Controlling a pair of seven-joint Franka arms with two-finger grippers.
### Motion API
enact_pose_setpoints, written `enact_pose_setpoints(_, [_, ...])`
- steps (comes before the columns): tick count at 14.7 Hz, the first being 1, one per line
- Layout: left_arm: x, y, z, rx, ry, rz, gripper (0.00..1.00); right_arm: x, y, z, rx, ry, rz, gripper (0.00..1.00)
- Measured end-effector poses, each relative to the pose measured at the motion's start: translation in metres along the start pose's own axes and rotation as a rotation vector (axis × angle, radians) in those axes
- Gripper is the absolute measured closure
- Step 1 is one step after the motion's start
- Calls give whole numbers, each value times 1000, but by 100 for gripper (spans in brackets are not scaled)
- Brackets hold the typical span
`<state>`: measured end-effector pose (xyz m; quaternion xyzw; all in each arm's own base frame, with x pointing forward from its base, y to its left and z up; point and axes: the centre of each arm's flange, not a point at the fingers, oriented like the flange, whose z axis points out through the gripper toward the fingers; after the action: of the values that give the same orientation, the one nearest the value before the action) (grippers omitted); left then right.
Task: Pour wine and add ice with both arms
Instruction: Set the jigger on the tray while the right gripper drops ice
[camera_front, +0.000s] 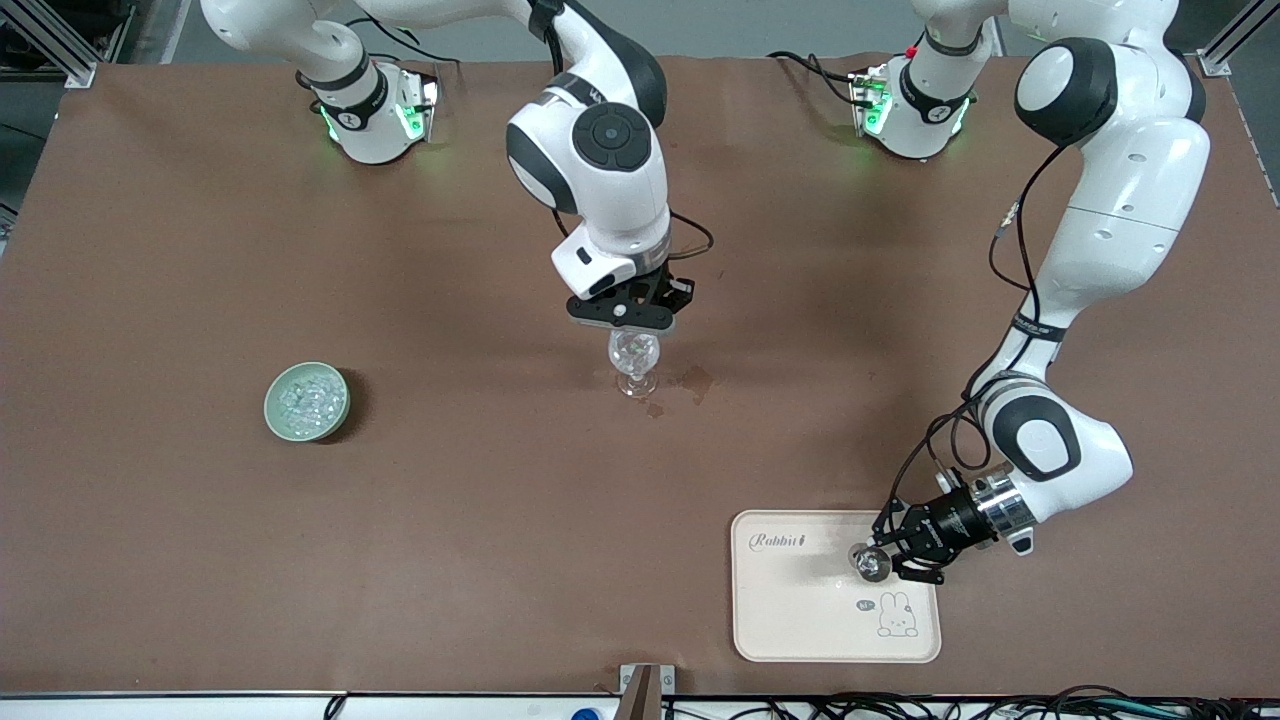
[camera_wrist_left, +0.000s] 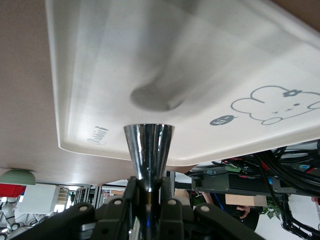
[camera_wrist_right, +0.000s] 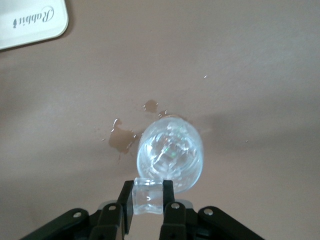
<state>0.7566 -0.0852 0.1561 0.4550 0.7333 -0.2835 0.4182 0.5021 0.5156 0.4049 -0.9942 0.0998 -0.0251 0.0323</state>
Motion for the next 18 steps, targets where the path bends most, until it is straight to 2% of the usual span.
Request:
enact_pose_setpoints(3, [7,-2,3,4,0,18,79,9,6,0,-10,15,-15,73])
enact_pose_setpoints(7, [13,-3,6,8,2,19,77,9,5,10,-22,9,-32,73])
enact_pose_setpoints(9, [13,-3,6,8,2,19,67,7,4,12,-25,7,-37,73])
enact_pose_setpoints(10, [13,-3,6,8,2,20,67,6,3,12,-25,6,-38,73])
enact_pose_setpoints(12, [12,-2,5,6,2,22,53,6,3,12,-25,6,-39,73])
enact_pose_setpoints(14, [11,0,4,2,0,25,33,7,4,15,-29,5,-40,73])
enact_pose_setpoints(15, [10,1,3,-1,2,27,24,8,5,16,-31,5,-47,69])
enact_pose_setpoints(17, [14,7,-7,-15,21,38,4,12,7,17,-34,8,-58,49])
enact_pose_setpoints(18, [15,11,-12,-16,44,65,0,13,8,17,-36,12,-61,40])
